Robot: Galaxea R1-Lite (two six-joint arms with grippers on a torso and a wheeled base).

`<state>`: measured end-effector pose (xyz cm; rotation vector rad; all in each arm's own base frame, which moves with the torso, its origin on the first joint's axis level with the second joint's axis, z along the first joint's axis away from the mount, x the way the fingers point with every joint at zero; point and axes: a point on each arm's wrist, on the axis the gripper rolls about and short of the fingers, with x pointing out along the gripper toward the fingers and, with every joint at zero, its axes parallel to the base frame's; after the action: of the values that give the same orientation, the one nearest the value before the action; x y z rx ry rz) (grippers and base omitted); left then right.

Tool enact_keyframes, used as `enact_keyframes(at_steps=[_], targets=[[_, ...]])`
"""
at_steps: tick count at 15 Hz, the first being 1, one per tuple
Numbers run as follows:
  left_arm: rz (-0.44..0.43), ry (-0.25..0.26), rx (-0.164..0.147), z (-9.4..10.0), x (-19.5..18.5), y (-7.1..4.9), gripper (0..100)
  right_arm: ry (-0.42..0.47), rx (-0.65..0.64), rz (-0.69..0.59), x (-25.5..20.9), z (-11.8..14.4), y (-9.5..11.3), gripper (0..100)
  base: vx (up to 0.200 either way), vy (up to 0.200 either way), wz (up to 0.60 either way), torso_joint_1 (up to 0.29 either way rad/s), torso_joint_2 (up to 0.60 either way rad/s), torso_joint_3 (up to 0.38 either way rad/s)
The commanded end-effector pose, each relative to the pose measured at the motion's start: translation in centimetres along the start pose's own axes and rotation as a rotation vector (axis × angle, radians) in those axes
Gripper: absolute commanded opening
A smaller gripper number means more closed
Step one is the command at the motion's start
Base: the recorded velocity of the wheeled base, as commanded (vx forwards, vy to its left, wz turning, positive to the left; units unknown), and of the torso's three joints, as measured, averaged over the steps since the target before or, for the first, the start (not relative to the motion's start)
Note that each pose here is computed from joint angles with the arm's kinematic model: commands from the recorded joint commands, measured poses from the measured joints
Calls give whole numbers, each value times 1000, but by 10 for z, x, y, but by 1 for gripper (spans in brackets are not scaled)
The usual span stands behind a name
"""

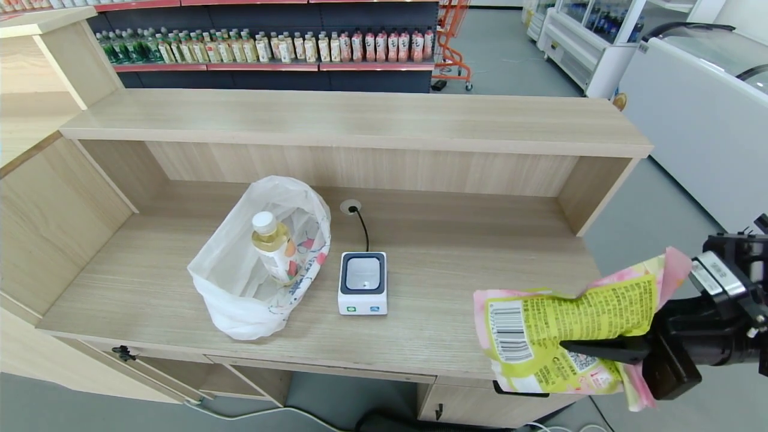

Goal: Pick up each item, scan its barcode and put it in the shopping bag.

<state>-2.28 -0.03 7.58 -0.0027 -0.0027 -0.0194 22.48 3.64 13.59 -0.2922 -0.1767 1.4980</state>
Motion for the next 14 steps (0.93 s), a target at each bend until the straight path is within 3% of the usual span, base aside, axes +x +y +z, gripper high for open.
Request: enact_keyframes(at_steps=[1, 4, 14], targets=[[-1, 1, 0, 0, 0, 0, 100, -21, -59, 32, -1, -5, 8, 0, 0, 0, 0, 0, 0, 0], [1, 1, 0, 0, 0, 0, 100, -36, -159, 57, -1, -9, 15, 0, 0, 0, 0, 0, 0, 0], [1, 1, 0, 0, 0, 0, 100, -63, -298, 168, 26, -7, 29, 0, 0, 0, 0, 0, 0, 0]])
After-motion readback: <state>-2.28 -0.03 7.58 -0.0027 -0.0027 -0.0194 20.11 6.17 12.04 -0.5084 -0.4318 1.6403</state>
